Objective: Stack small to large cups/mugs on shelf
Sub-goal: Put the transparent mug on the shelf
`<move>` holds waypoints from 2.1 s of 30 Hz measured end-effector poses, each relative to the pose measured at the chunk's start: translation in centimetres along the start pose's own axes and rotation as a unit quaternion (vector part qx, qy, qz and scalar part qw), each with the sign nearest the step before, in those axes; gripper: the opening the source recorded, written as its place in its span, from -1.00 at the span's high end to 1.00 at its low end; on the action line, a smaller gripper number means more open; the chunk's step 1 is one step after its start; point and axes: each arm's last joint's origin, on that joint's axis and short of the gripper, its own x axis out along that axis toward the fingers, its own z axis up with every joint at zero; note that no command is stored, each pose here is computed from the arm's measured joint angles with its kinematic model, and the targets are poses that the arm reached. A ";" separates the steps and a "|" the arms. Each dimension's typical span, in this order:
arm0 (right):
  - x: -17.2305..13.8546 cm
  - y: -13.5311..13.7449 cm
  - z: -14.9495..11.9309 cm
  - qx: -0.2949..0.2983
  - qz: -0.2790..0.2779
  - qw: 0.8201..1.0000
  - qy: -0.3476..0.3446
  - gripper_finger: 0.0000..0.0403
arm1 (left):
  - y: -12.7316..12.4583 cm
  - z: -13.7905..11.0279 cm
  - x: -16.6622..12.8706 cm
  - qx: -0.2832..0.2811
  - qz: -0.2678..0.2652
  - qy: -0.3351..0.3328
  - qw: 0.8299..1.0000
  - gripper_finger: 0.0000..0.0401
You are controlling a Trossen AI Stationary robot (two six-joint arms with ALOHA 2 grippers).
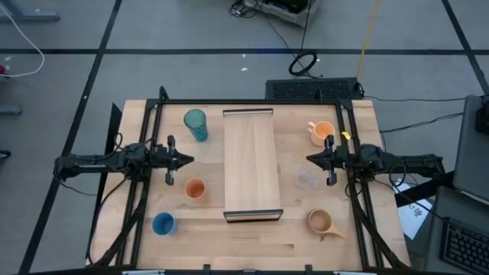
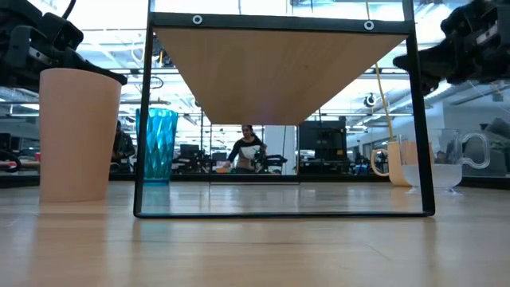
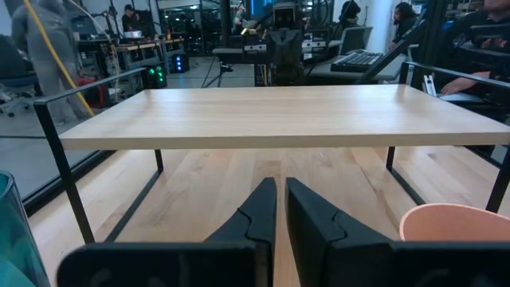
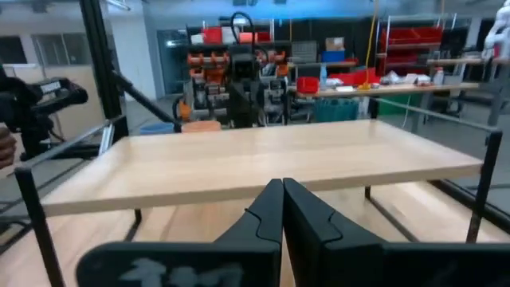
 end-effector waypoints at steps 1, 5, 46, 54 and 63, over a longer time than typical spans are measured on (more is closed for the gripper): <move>0.0 0.0 0.8 0.003 0.000 1.000 -0.007 1.00 | 0.0 0.0 0.0 0.000 0.000 0.000 1.000 0.84; 0.0 0.2 3.5 0.005 0.001 1.000 -0.015 1.00 | 0.0 0.0 0.0 0.000 0.000 0.000 1.000 0.84; 5.9 1.7 26.8 -0.020 -0.059 0.978 0.197 1.00 | 0.0 -0.1 0.0 -0.014 -0.001 0.004 1.000 0.84; 7.6 1.7 25.6 -0.022 -0.059 0.978 0.200 1.00 | 0.0 -0.1 0.0 -0.018 0.000 0.004 1.000 0.84; 8.4 1.8 26.0 -0.055 -0.050 0.987 0.143 1.00 | -0.1 2.6 -0.7 -0.067 0.002 0.020 0.998 0.84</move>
